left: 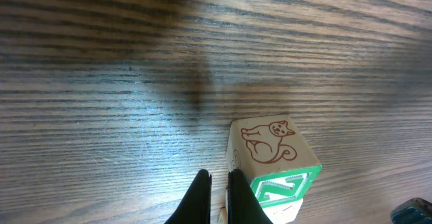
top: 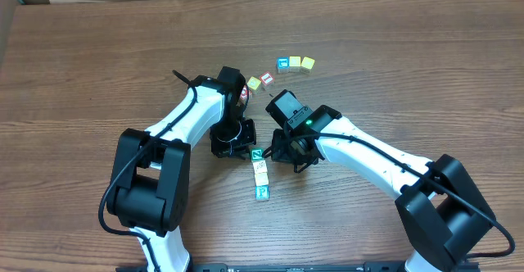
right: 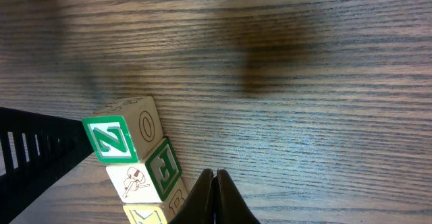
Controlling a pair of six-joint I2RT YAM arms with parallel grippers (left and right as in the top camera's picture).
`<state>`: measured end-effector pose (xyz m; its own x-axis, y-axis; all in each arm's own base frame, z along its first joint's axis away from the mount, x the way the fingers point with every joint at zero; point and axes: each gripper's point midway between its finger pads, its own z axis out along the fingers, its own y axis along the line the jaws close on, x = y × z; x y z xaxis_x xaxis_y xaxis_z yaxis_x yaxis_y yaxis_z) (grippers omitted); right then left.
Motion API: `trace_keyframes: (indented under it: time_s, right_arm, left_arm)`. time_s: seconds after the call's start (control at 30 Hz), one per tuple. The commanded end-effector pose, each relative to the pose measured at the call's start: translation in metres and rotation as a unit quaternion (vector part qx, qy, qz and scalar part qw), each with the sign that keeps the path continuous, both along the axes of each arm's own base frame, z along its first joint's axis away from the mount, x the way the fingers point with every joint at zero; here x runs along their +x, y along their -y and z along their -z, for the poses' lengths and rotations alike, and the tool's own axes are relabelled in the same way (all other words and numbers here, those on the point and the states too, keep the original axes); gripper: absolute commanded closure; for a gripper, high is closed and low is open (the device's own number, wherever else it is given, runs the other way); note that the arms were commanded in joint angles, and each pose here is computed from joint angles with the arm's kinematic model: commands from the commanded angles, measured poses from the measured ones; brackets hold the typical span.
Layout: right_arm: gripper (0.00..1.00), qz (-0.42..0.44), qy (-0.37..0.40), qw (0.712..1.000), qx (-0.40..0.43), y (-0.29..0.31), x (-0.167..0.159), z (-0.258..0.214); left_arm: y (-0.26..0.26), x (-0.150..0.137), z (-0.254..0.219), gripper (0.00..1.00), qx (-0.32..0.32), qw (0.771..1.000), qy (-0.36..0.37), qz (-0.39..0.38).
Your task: Flip 4 blocks
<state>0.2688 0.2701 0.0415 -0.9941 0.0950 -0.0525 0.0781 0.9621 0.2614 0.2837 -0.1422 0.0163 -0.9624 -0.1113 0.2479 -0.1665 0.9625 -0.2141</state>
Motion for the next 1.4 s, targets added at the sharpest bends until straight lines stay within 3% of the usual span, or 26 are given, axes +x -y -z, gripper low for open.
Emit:
trace_keyframes:
  time_s: [0.0, 0.57, 0.7, 0.87, 1.37]
  right_arm:
    - [0.96, -0.004, 0.005, 1.000, -0.008, 0.002, 0.000, 0.002]
    - [0.96, -0.004, 0.005, 1.000, -0.008, 0.002, 0.000, 0.002]
    - [0.96, -0.004, 0.005, 1.000, -0.008, 0.002, 0.000, 0.002]
    - [0.96, -0.003, 0.005, 1.000, -0.007, 0.002, 0.000, 0.002]
    - [0.96, -0.004, 0.005, 1.000, -0.008, 0.002, 0.000, 0.002]
  left_arm:
    - [0.005, -0.002, 0.002, 0.96, -0.007, 1.000, -0.008, 0.001]
    - [0.009, -0.011, 0.008, 0.96, -0.002, 1.000, -0.014, 0.013]
    - [-0.016, 0.000, 0.004, 0.96, 0.050, 0.999, -0.002, 0.008]
    - [-0.024, 0.011, -0.004, 0.96, 0.063, 0.998, 0.011, 0.001]
    - [-0.004, -0.023, 0.005, 0.96, 0.040, 0.998, -0.034, 0.025]
